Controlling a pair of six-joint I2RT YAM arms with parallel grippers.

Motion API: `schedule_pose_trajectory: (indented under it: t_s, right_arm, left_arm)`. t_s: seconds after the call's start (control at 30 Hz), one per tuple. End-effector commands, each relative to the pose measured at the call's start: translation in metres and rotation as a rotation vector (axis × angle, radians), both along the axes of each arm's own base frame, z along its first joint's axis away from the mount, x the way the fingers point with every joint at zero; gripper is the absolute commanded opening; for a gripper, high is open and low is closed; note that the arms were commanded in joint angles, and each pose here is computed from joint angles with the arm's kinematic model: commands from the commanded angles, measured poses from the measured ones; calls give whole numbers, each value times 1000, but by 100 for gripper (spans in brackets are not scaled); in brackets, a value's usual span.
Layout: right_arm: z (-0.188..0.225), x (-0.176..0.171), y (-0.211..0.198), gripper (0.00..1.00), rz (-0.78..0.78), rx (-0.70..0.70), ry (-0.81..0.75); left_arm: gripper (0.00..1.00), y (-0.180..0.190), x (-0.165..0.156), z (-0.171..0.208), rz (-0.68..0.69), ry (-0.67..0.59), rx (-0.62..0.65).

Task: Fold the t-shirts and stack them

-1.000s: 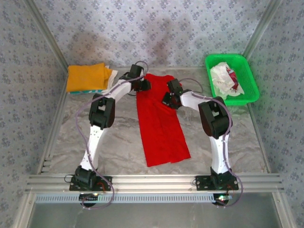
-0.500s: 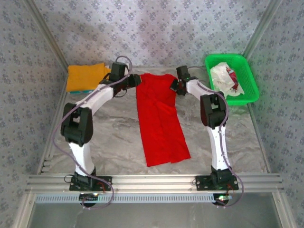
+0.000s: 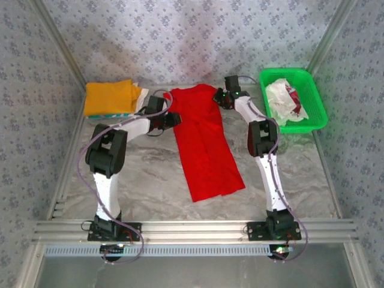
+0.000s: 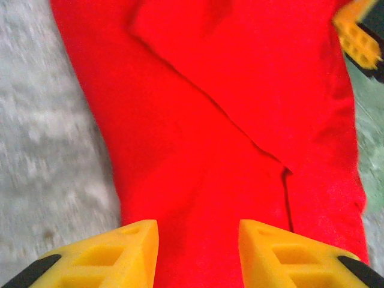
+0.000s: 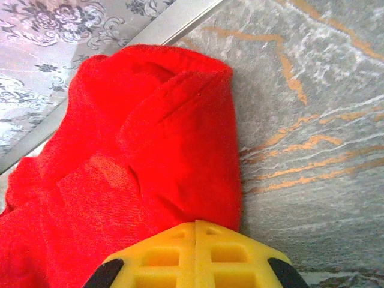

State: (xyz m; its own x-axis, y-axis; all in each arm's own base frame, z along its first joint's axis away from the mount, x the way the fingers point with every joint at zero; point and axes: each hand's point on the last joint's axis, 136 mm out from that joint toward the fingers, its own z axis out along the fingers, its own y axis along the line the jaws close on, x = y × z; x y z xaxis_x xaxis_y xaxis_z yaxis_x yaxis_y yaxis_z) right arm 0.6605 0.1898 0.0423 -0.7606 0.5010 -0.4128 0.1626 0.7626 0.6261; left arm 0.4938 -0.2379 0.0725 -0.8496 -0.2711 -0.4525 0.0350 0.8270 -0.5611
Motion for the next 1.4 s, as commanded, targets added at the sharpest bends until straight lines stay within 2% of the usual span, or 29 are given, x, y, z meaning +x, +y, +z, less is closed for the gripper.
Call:
schedule_pose_trajectory:
  t_s: [0.0, 0.13, 0.2, 0.33, 0.43, 0.5, 0.7, 0.77, 0.87, 1.07, 1.23, 1.37]
  right_arm:
    - [35, 4, -4, 2, 29, 60, -36]
    - [67, -8, -10, 3, 18, 51, -55]
    - [81, -17, -17, 11, 5, 45, -72]
    - [114, -43, -16, 14, 63, 41, -96]
    - [119, -87, -13, 13, 100, -16, -63]
    - [109, -123, -16, 1, 89, -67, -21]
    - [47, -214, -13, 0, 180, -200, 111]
    - [30, -234, -12, 0, 203, -230, 157]
    - [2, -262, -9, 0, 217, -235, 211]
    - [-32, -312, -6, 0, 198, -246, 307]
    - [-55, -361, 2, 0, 210, -266, 383]
    - [-60, -401, 2, 0, 162, -256, 426]
  left_arm:
    - [41, -11, 28, 42, -16, -94, -44]
    - [43, -14, 40, 53, -12, -93, -53]
    - [43, -19, 38, 58, -18, -92, -68]
    - [43, -35, 11, 65, -39, -80, -103]
    - [40, -46, -22, 66, -42, -79, -133]
    - [36, -54, -46, 59, -52, -72, -155]
    - [24, -70, -100, 10, -88, 50, -172]
    - [22, -76, -113, -3, -91, 78, -198]
    - [19, -80, -131, -24, -104, 131, -168]
    - [17, -47, -166, -59, -65, 204, -70]
    - [16, -23, -195, -76, -129, 249, 42]
    - [14, 2, -216, -85, -172, 282, 134]
